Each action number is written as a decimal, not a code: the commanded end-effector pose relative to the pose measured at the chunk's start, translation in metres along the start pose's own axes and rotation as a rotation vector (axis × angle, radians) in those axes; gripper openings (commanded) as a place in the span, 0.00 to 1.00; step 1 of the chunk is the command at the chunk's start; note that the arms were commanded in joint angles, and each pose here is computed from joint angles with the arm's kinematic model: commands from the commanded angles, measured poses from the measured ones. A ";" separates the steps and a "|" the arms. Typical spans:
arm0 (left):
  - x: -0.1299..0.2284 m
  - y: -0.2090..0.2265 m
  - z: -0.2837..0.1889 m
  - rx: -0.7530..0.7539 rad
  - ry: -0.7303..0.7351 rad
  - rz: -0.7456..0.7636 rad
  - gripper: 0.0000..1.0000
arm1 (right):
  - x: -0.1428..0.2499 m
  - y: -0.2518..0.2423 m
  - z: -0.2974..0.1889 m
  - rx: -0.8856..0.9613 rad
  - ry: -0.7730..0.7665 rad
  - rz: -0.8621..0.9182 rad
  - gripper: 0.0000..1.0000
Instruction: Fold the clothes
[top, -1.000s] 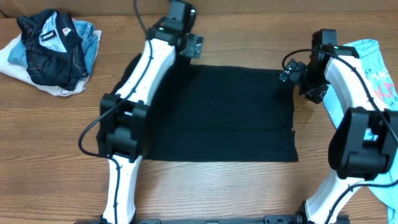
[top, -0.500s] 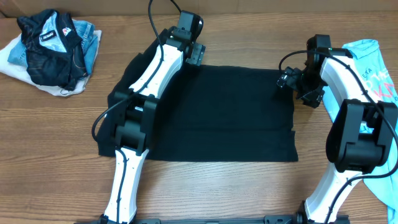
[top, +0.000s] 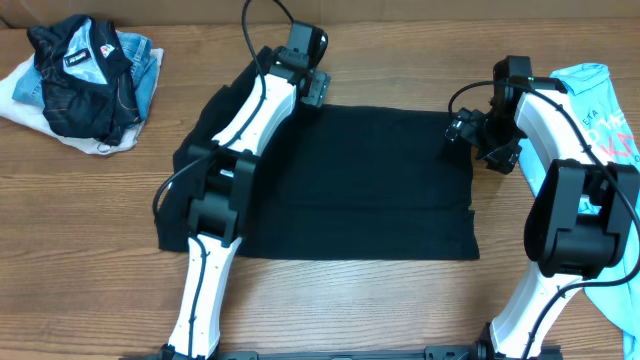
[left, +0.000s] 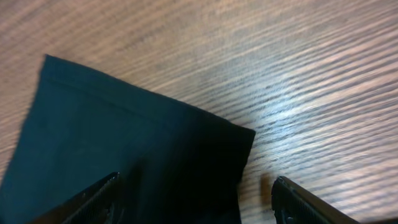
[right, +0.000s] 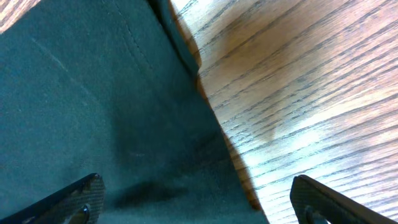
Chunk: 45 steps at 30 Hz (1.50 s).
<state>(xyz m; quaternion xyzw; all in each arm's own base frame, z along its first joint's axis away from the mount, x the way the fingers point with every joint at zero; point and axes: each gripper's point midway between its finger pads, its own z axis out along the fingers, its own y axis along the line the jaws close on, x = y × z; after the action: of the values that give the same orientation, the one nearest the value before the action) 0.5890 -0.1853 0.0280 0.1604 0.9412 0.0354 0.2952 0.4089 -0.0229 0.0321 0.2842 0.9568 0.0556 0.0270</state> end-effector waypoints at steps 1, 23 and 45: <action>0.004 0.004 0.012 -0.024 0.007 0.017 0.78 | -0.002 0.003 -0.002 -0.016 -0.004 -0.008 1.00; 0.012 0.009 0.030 -0.049 0.014 0.023 0.21 | -0.020 0.009 -0.017 -0.042 -0.057 0.002 1.00; 0.030 0.017 0.037 -0.055 0.071 -0.100 0.05 | -0.107 0.051 -0.042 -0.149 -0.393 -0.181 1.00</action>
<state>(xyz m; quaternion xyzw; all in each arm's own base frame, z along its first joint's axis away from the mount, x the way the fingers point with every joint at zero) 0.5954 -0.1717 0.0100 0.1206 0.9474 0.0473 0.2927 0.5135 -0.0351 0.0892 0.2082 0.9470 0.0746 0.2331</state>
